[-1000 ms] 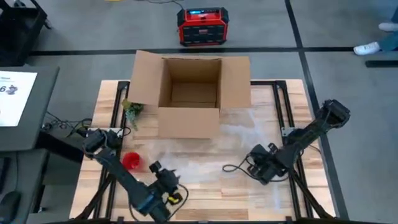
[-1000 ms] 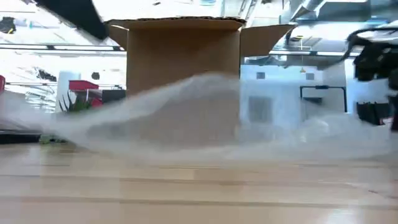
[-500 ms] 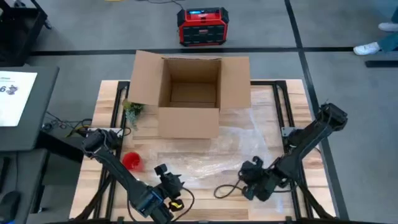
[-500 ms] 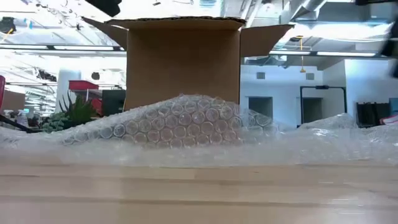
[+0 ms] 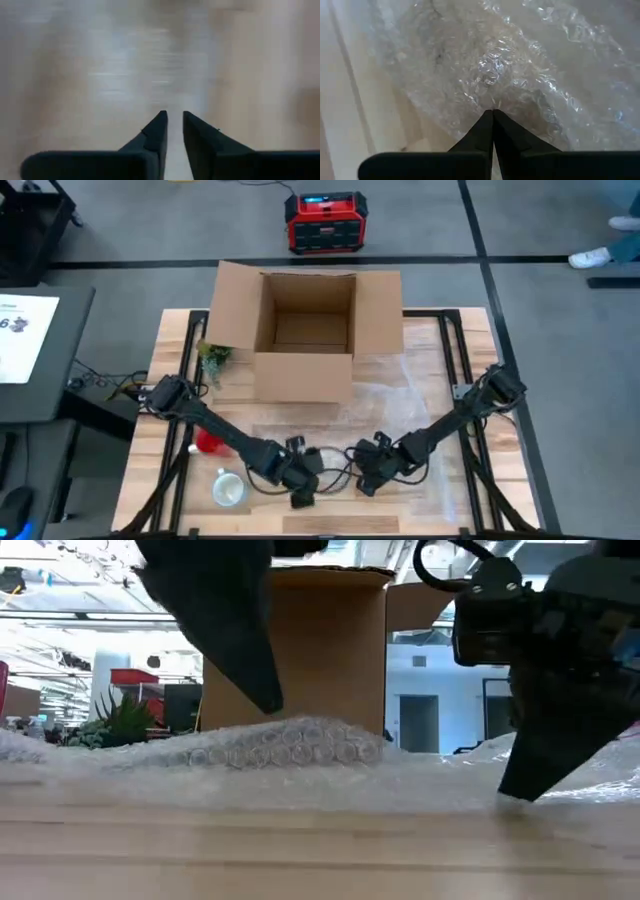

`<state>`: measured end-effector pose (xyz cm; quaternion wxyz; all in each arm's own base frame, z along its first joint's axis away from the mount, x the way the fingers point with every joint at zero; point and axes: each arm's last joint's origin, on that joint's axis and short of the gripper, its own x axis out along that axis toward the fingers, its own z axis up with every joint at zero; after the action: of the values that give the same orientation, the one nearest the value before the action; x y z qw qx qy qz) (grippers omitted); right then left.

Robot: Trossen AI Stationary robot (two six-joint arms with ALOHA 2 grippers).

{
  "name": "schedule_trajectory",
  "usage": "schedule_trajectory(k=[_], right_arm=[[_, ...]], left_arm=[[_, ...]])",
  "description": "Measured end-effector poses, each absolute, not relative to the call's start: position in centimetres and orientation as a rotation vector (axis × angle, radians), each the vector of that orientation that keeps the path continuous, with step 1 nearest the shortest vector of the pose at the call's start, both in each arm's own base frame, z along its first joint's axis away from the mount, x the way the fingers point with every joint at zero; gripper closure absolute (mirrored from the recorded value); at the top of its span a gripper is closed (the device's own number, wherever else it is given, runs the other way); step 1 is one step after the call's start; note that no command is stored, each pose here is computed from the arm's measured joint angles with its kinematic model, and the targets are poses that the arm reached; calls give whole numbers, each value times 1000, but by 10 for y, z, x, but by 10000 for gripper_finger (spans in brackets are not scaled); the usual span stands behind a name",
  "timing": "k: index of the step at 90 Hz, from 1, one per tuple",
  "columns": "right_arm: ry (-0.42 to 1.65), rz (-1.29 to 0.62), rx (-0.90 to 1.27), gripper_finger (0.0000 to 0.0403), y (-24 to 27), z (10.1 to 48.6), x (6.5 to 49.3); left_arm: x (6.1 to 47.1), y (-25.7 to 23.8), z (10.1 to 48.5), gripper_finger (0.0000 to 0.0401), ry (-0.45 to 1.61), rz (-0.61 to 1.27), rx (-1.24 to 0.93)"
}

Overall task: Wrap mug
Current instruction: Pack the white mug with the bubble wrap

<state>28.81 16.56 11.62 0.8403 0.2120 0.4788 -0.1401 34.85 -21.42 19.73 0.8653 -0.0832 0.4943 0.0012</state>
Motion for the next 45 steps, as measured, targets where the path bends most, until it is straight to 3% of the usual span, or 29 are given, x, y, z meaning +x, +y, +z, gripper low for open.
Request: schedule_trajectory(k=[15, 26, 34, 45], right_arm=[[974, -372, 404, 403, 165, 120, 281], [940, -384, 362, 403, 169, 126, 274], [919, -362, 365, 403, 172, 133, 273], [921, -360, 365, 403, 172, 133, 273]], left_arm=[[322, -253, 198, 396, 1061, -63, -240], [313, -271, 218, 399, 799, 94, -126], [321, -265, 229, 400, 618, 239, -16], [345, -230, 220, 401, 685, 285, 33]])
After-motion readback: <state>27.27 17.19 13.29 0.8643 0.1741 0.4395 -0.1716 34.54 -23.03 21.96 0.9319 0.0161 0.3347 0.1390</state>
